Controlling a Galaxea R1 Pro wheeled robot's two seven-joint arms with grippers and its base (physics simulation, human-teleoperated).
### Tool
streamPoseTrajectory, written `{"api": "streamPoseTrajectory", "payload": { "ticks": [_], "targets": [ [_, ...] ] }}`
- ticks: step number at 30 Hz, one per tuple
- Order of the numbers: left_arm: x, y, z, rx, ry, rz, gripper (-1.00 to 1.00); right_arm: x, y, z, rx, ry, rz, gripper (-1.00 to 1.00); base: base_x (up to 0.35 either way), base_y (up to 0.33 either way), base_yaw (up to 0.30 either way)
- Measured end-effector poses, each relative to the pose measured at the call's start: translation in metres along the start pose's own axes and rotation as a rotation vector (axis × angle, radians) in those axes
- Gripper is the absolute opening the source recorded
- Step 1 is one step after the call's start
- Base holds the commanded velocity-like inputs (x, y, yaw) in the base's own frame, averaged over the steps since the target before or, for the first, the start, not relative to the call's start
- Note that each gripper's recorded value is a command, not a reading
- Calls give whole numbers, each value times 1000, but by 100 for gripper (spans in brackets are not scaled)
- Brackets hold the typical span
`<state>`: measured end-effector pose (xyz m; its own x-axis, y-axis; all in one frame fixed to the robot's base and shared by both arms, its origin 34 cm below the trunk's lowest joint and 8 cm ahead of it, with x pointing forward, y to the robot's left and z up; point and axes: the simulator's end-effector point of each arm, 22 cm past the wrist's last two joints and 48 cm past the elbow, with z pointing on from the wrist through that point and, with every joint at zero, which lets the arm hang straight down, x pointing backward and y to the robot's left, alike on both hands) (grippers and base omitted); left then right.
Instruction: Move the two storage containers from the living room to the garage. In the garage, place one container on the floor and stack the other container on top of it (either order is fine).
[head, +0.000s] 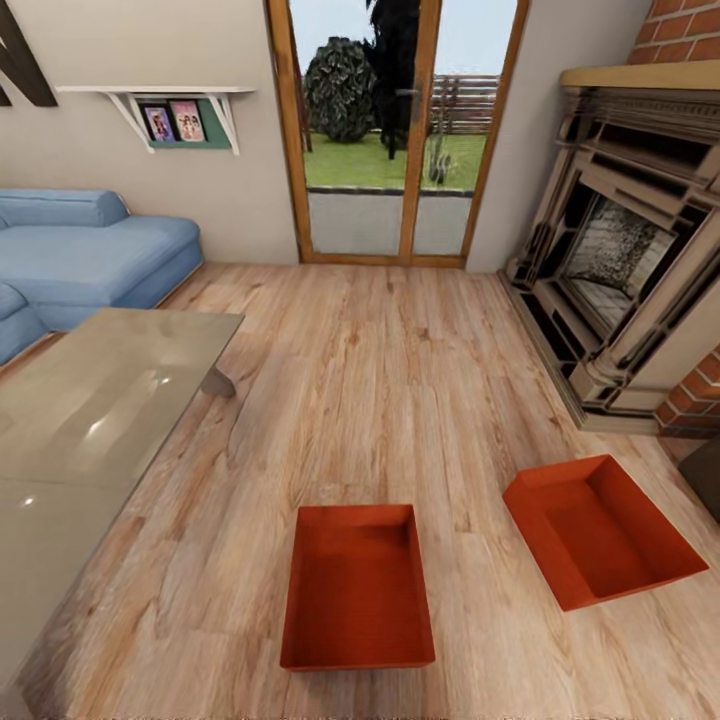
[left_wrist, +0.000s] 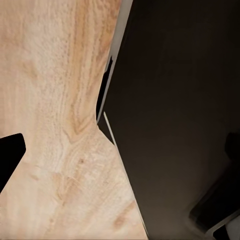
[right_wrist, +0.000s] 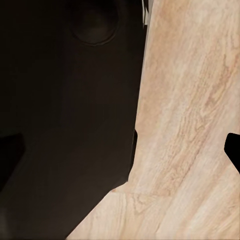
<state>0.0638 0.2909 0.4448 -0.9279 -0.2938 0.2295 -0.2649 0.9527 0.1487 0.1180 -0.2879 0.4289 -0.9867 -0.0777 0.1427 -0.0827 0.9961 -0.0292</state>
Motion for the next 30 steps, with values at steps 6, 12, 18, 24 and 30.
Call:
{"api": "streamPoseTrajectory", "payload": {
  "ticks": [6,12,18,24,30],
  "targets": [
    [4,-1,0,0,9,-12,100,3,0,0,0,7,7,100,0,0,0],
    [4,1,0,-2,10,-17,100,3,1,0,-5,7,7,100,0,0,0],
    [4,1,0,-3,11,-17,100,2,3,0,-14,3,0,100,0,0,0],
    [4,1,0,-3,11,-17,100,2,4,0,-16,1,0,100,0,0,0],
    [4,0,0,-1,10,-18,100,2,6,0,-19,3,0,100,0,0,0]
  ]
}}
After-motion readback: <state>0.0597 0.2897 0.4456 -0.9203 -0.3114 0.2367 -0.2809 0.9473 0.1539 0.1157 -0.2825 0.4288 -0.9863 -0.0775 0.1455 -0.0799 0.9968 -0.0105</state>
